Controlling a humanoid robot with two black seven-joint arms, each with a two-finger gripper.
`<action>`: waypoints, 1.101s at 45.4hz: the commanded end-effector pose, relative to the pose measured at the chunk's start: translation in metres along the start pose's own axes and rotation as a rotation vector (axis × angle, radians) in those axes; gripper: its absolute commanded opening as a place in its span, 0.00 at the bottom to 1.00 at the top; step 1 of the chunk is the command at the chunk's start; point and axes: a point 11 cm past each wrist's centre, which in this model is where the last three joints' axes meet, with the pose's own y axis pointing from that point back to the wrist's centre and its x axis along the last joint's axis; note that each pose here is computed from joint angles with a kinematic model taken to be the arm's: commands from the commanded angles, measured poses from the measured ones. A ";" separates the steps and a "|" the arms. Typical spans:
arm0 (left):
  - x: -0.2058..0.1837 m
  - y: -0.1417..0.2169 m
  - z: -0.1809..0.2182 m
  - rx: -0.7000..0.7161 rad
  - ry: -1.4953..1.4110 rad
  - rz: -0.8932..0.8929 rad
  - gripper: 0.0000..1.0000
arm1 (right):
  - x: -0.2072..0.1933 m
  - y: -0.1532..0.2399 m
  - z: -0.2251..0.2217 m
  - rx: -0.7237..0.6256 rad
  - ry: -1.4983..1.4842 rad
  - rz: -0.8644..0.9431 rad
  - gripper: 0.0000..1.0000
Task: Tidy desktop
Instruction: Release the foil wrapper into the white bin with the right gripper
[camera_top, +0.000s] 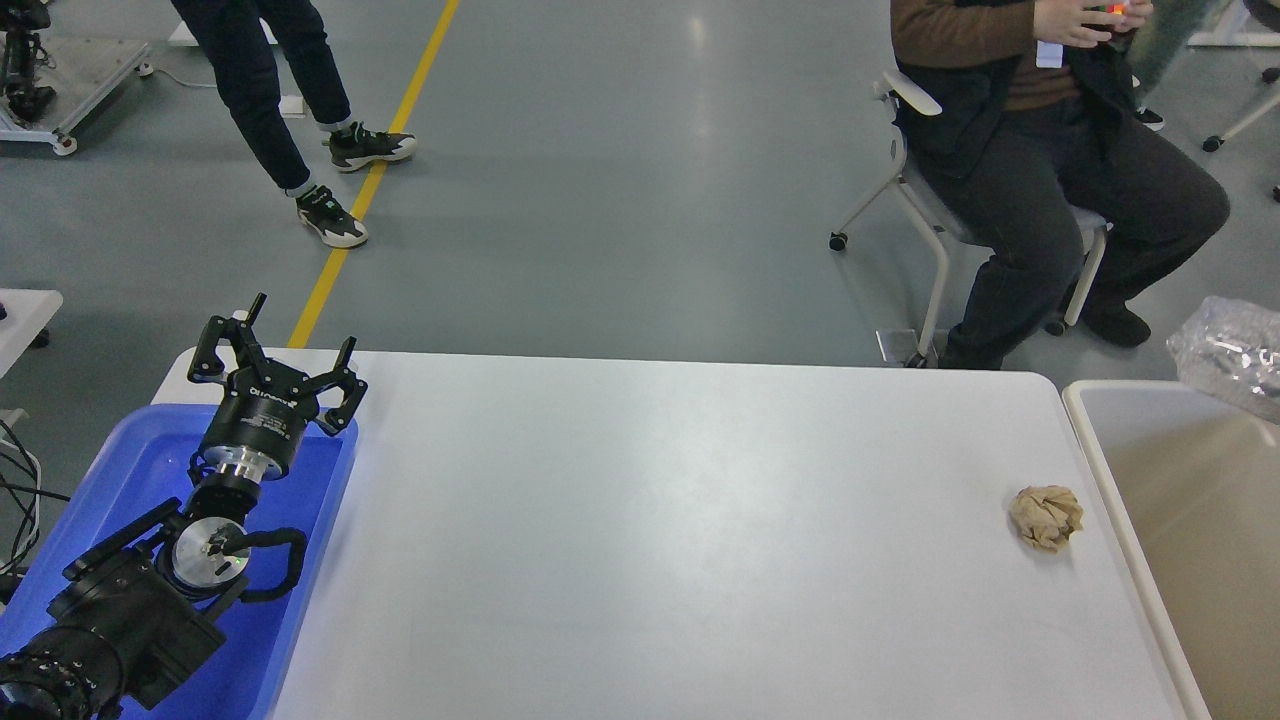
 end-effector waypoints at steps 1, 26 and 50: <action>0.000 0.000 -0.001 0.002 0.001 0.000 1.00 | -0.019 0.022 0.071 -0.206 -0.201 0.083 0.00; 0.000 0.000 -0.001 0.001 0.000 0.000 1.00 | -0.137 0.021 0.080 -0.424 -0.376 0.061 0.00; 0.000 0.000 0.000 0.000 -0.002 0.000 1.00 | -0.163 0.017 0.067 -0.446 -0.429 0.046 0.02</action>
